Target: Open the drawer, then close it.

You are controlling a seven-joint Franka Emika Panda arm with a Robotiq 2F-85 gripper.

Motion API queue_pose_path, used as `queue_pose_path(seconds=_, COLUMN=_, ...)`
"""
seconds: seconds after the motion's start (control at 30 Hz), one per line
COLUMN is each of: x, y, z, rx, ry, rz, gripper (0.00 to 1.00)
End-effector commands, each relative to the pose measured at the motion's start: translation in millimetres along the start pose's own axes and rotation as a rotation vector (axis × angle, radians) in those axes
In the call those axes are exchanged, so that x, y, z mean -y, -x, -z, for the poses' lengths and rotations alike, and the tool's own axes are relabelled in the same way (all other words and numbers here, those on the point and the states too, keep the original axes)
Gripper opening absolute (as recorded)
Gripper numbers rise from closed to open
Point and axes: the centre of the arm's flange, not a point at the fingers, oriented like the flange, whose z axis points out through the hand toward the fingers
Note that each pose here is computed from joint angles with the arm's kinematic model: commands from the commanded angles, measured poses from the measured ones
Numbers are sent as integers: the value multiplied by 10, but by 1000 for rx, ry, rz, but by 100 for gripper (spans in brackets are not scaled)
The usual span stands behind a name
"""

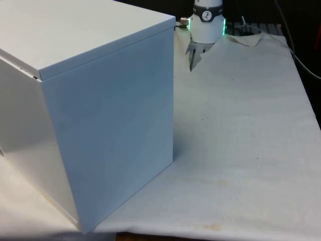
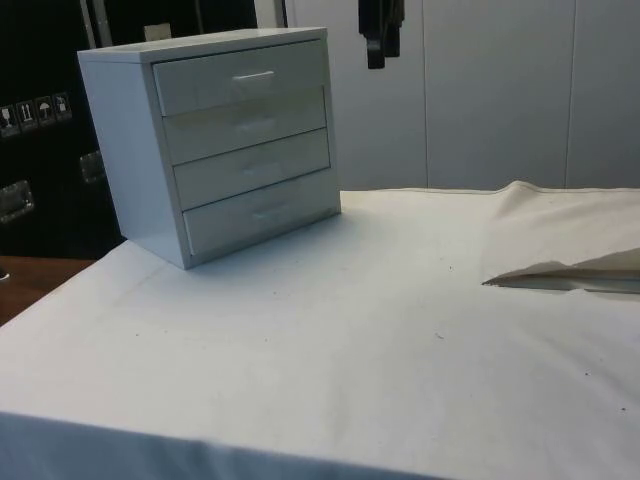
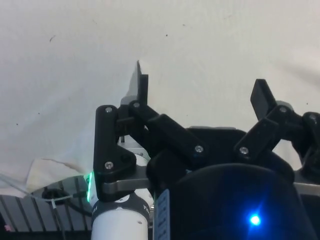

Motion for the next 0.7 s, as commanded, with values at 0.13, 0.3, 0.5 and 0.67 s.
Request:
queue_pose_path(seconds=0.13, x=1, y=-7, z=12, rx=-4, ry=2, rz=0, gripper=100)
queue_pose_path(seconds=0.3, x=23, y=-80, z=5, rx=-4, ry=3, rz=0, gripper=100)
queue_pose_path(seconds=0.5, x=26, y=-231, z=15, rx=-12, ry=10, rz=1, gripper=100)
queue_pose_path(seconds=0.67, x=25, y=-309, z=39, rx=-15, ry=15, rz=6, gripper=100)
